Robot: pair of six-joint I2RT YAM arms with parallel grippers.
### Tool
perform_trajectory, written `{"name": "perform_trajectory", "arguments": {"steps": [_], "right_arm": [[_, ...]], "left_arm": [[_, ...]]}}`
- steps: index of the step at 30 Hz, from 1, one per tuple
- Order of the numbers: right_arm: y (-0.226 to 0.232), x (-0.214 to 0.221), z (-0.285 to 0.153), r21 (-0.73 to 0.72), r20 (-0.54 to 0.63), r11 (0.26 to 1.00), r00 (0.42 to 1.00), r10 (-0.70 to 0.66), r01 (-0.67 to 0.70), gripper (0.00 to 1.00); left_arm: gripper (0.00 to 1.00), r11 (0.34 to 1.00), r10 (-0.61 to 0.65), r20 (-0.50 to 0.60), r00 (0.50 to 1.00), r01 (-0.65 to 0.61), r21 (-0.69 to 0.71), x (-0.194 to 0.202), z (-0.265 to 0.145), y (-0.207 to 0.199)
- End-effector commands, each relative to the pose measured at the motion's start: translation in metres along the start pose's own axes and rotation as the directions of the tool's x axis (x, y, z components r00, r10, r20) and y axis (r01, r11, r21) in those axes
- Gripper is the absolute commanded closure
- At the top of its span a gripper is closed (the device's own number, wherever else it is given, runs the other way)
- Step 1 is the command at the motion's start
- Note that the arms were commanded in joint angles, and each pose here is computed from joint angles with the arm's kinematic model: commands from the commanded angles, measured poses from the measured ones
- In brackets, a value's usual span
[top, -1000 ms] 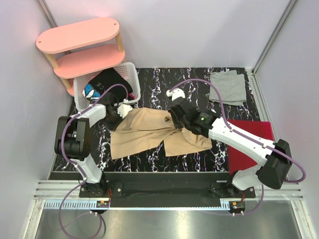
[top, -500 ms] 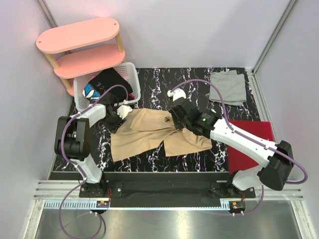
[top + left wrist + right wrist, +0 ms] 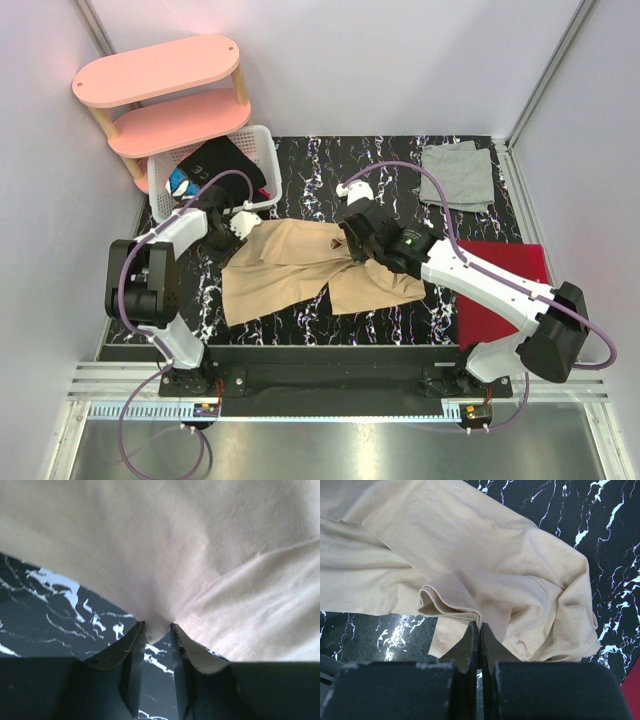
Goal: Fold and stack the t-shirts
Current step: Flatten the tshirt out
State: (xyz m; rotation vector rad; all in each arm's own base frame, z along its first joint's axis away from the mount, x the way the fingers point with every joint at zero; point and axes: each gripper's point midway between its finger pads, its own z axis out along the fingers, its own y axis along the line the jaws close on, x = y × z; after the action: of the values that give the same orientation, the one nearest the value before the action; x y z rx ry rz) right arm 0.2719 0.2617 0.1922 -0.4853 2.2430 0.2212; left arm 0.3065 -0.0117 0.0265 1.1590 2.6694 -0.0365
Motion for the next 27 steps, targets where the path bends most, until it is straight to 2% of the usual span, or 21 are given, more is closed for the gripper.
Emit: {"name": "perform_trajectory", "arguments": {"steps": [1,5,8,12,23,25,26,27], "right_arm": [[0.003,-0.012,-0.006,-0.021,0.048,0.999,0.998,0.028,-0.027,1.0],[0.002,-0.011,-0.006,-0.018,0.049,0.999,0.998,0.028,-0.027,1.0],[0.001,-0.01,-0.006,-0.016,0.048,0.999,0.998,0.029,-0.028,1.0],[0.001,-0.012,-0.008,-0.014,0.055,1.0,0.998,0.028,-0.028,1.0],[-0.002,-0.013,-0.009,-0.002,0.064,1.0,0.998,0.028,-0.028,1.0],[-0.002,-0.014,-0.01,-0.002,0.066,1.0,0.997,0.029,-0.029,1.0],[-0.003,-0.013,-0.01,0.001,0.065,1.0,0.998,0.028,-0.028,1.0],[-0.003,-0.014,-0.01,0.002,0.068,1.0,0.997,0.029,-0.029,1.0]], "left_arm": [[0.69,0.998,0.015,0.053,0.998,-0.013,-0.054,-0.012,-0.025,0.016],[0.7,0.999,0.005,0.047,0.999,-0.003,-0.047,-0.009,-0.023,0.018],[0.77,0.999,-0.006,0.054,0.999,0.009,-0.041,-0.01,-0.022,0.02],[0.8,0.999,-0.015,0.065,0.998,0.017,-0.032,-0.014,-0.021,0.021],[0.82,0.999,-0.039,0.07,0.997,0.038,0.017,-0.014,-0.013,0.012],[0.89,0.998,-0.044,0.062,0.997,0.041,0.036,-0.012,-0.009,0.008],[0.97,0.998,-0.044,0.064,0.997,0.041,0.041,-0.012,-0.008,0.007],[1.0,0.998,-0.045,0.057,0.997,0.043,0.047,-0.01,-0.006,0.006]]}}
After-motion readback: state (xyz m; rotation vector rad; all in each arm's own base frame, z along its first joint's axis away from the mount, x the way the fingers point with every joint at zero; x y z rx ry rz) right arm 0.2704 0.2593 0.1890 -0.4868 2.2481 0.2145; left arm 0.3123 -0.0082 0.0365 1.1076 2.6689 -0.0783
